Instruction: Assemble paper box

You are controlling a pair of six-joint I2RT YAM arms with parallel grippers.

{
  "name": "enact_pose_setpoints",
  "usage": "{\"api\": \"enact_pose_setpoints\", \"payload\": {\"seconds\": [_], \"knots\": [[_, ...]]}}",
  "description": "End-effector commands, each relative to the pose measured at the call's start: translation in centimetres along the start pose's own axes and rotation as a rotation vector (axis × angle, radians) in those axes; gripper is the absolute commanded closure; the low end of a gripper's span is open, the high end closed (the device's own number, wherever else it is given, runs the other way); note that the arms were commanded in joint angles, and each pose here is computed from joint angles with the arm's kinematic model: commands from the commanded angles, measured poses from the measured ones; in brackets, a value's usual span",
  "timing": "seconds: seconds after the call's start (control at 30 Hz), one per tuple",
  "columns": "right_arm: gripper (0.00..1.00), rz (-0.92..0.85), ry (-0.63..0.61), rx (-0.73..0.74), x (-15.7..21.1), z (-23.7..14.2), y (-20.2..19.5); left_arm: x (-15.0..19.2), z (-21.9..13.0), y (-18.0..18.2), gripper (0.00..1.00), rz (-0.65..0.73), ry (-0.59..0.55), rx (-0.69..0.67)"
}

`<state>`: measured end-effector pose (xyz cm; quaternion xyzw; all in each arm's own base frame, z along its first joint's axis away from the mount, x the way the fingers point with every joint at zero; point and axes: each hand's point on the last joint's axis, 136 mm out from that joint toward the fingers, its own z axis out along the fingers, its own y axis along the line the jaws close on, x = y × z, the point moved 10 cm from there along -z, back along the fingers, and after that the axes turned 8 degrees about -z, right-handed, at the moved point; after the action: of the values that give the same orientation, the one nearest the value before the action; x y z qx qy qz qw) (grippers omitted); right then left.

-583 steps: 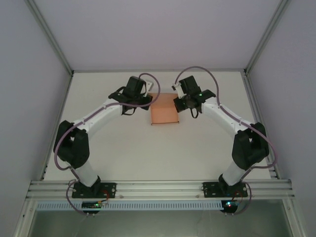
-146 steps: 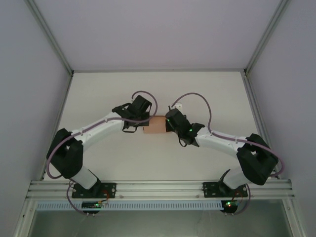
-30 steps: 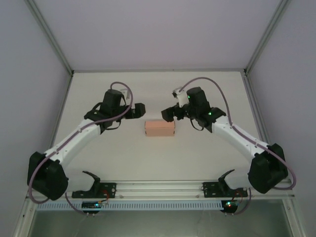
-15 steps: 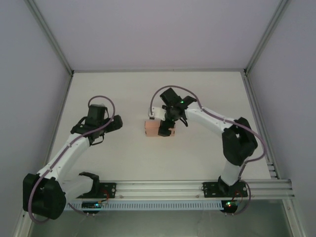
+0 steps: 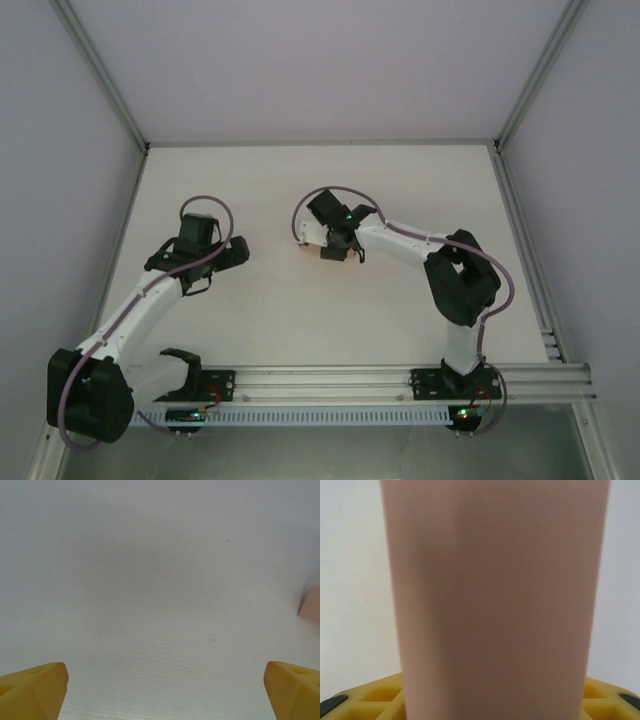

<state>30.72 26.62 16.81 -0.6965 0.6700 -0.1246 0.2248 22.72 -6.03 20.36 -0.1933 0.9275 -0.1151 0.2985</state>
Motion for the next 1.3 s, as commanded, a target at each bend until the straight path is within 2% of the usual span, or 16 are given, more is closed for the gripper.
{"api": "enact_pose_setpoints", "payload": {"seconds": [0.0,0.1,0.3,0.47,0.53,0.63,0.73,0.87,0.93,1.03,1.1,1.17,1.27], "knots": [[0.45,-0.084,0.123,0.166,0.5,0.6,0.2,0.2,0.4,0.2,0.0,-0.013,0.015,-0.002],[0.32,-0.158,0.14,0.153,0.3,0.6,1.8,0.3,0.5,0.3,0.0,-0.016,0.02,0.0],[0.01,-0.198,0.075,0.099,0.4,-1.7,5.2,0.2,0.0,0.3,0.0,-0.009,-0.008,0.012],[0.01,-0.153,0.051,0.075,1.5,-4.2,6.8,-0.3,-0.7,0.1,0.01,0.003,-0.06,0.035],[0.01,-0.134,0.005,0.043,2.1,-5.6,7.3,-0.7,-1.0,-0.1,0.0,0.009,-0.091,0.046],[0.01,-0.071,-0.079,0.07,3.2,-7.9,7.2,-1.3,-1.4,-0.2,0.0,0.019,-0.16,0.042],[0.01,0.106,-0.161,0.161,5.3,-9.2,5.9,-2.2,-0.7,0.4,0.0,0.038,-0.297,-0.026],[0.01,0.525,-0.255,0.268,10.2,-9.8,3.3,-3.8,1.7,2.5,0.0,0.037,-0.469,-0.186],[0.01,0.757,-0.262,0.392,13.5,-9.7,2.2,-4.4,2.6,3.4,0.0,0.03,-0.51,-0.236],[0.01,1.074,-0.256,0.588,19.2,-8.8,2.1,-5.1,4.0,3.5,0.0,0.123,-0.541,-0.239],[0.01,1.254,-0.287,0.659,22.2,-8.0,2.8,-5.6,4.5,3.4,0.0,0.159,-0.537,-0.248],[0.01,1.357,-0.344,0.659,24.0,-7.5,3.3,-5.8,5.3,3.4,0.0,0.215,-0.576,-0.256],[0.01,1.352,-0.351,0.701,25.2,-6.4,3.6,-4.9,6.9,4.3,0.0,0.252,-0.677,-0.229]]}}
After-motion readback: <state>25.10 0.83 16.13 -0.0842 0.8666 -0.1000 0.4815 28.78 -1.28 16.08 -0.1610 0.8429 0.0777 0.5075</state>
